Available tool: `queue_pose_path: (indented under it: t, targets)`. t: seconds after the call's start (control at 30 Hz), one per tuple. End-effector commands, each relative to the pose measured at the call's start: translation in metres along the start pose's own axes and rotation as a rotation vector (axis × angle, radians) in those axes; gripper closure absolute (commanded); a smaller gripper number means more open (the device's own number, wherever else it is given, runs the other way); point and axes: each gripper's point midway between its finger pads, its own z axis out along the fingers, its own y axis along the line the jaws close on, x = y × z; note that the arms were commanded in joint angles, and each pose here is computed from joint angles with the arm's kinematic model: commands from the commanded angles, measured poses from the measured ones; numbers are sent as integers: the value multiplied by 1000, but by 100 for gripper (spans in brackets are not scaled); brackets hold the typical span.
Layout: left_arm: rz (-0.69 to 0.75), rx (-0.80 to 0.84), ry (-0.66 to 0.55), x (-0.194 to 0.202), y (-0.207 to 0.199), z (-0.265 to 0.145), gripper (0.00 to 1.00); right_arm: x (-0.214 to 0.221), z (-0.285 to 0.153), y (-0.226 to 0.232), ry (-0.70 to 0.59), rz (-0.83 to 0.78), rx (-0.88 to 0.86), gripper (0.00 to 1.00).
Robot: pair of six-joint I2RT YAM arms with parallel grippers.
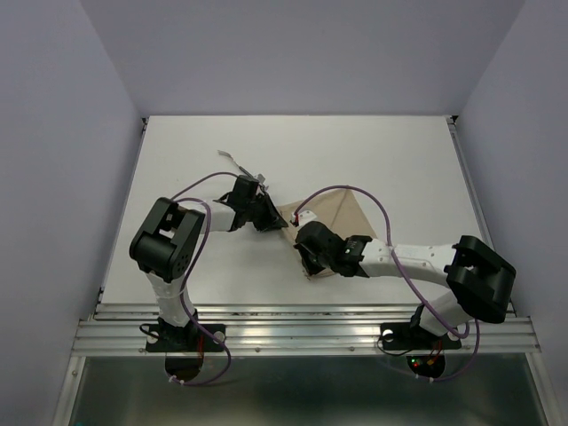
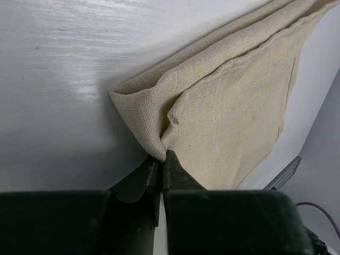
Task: Fold the napkin into a case and place the utensils inside
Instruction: Turn over the upper triangle folded napkin at the center of the board.
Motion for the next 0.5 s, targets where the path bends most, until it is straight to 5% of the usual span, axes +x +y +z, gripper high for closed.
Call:
queue_pose_path:
  t: [0.0, 0.07, 0.47]
  targets:
    - [26, 10, -15, -6, -9, -1, 91, -16, -10, 6, -57, 20, -33, 99]
    - [28, 8, -19, -7, -10, -3, 100, -16, -11, 6, -57, 20, -33, 99]
    - [89, -51, -96, -34, -27, -41, 100, -27, -4, 23, -35, 44, -71, 99]
